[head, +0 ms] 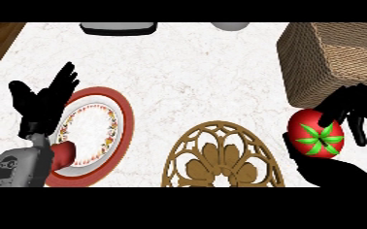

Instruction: Pick the tomato from the placemat and place it in the basket

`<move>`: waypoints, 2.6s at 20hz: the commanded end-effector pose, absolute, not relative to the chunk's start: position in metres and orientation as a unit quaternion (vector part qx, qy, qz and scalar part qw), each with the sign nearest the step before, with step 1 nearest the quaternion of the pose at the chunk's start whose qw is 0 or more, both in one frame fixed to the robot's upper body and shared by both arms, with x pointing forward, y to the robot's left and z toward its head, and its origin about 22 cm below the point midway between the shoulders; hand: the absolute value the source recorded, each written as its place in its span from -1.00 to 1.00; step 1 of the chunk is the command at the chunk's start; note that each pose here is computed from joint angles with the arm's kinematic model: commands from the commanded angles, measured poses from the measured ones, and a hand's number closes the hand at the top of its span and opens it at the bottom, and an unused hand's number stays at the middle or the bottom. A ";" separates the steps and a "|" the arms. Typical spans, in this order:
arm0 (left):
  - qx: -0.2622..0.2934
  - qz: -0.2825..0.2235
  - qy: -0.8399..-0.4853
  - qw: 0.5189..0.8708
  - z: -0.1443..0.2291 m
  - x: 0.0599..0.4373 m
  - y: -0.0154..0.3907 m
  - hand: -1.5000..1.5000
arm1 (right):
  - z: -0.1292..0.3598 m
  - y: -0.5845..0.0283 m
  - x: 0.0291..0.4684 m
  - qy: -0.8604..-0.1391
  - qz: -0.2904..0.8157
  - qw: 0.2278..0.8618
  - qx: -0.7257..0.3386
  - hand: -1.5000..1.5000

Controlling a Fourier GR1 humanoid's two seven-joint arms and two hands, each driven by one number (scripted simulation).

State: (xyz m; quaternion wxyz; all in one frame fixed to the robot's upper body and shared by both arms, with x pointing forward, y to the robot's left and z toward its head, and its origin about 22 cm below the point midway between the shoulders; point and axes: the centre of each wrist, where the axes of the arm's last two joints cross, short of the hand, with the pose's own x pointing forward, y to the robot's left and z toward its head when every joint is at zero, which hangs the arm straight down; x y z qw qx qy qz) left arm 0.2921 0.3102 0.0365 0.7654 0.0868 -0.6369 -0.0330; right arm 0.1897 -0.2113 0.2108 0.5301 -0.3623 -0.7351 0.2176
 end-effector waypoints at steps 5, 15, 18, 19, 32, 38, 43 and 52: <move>0.085 -0.035 -0.636 0.766 0.031 0.287 0.313 0.00 | 0.277 -0.287 0.248 -0.729 0.164 0.540 -0.387 1.00; 0.084 -0.030 -0.633 0.769 0.052 0.292 0.316 0.00 | 0.227 -0.343 0.294 -0.723 0.182 0.537 -0.394 1.00; 0.090 -0.034 -0.639 0.763 0.025 0.284 0.316 0.00 | 0.226 -0.364 0.308 -0.726 0.168 0.549 -0.379 1.00; 0.087 -0.038 -0.633 0.768 0.039 0.302 0.303 0.00 | 0.213 -0.369 0.306 -0.732 0.159 0.549 -0.372 1.00; 0.078 -0.031 -0.637 0.766 0.036 0.301 0.313 0.00 | 0.196 -0.410 0.359 -0.712 0.105 0.571 -0.395 -1.00; 0.079 -0.037 -0.639 0.764 0.044 0.291 0.324 0.00 | 0.192 -0.418 0.357 -0.744 0.059 0.559 -0.361 -1.00; 0.089 -0.039 -0.637 0.765 0.043 0.294 0.311 0.00 | 0.195 -0.458 0.337 -0.742 -0.101 0.572 -0.335 -1.00; 0.086 -0.030 -0.639 0.764 0.038 0.284 0.327 0.00 | 0.212 -0.581 0.247 -0.734 -0.144 0.600 -0.283 -1.00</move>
